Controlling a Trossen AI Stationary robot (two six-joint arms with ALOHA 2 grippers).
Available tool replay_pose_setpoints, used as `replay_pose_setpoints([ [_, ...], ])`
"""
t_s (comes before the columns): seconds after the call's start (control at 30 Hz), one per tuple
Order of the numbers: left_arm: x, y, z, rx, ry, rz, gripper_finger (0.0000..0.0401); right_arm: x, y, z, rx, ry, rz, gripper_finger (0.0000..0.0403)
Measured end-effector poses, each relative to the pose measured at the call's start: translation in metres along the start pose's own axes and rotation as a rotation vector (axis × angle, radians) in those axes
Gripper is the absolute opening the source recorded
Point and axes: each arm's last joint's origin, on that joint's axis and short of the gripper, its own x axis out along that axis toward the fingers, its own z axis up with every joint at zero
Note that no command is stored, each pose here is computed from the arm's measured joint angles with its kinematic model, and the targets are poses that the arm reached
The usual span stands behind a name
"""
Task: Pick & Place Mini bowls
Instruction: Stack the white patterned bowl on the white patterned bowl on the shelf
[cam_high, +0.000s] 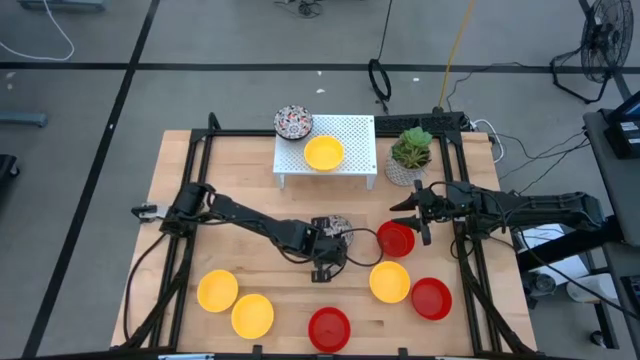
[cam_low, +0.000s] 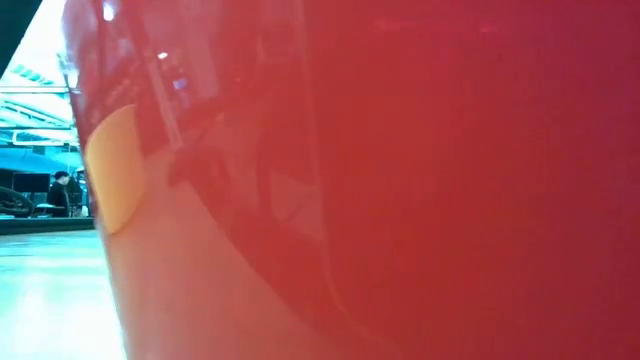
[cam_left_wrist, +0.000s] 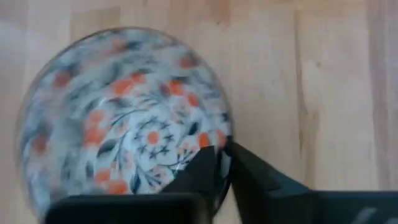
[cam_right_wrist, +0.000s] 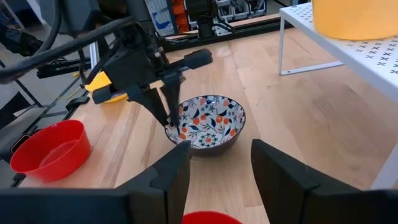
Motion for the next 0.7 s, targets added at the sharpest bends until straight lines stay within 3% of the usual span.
replay_pose_setpoints([
  [0.07,-0.001,0.003,0.002,-0.026,-0.008,-0.003,0.0016,0.0,0.0,0.0,0.0,0.0,0.0,0.0155],
  [0.27,0.0,0.001,0.003,-0.02,-0.01,-0.014,0.0024,0.0,0.0,0.0,0.0,0.0,0.0,0.0155],
  [0.7,-0.048,-0.008,0.05,0.074,-0.167,-0.095,0.0008,0.0,0.0,-0.001,0.001,0.005,0.0,0.0155],
])
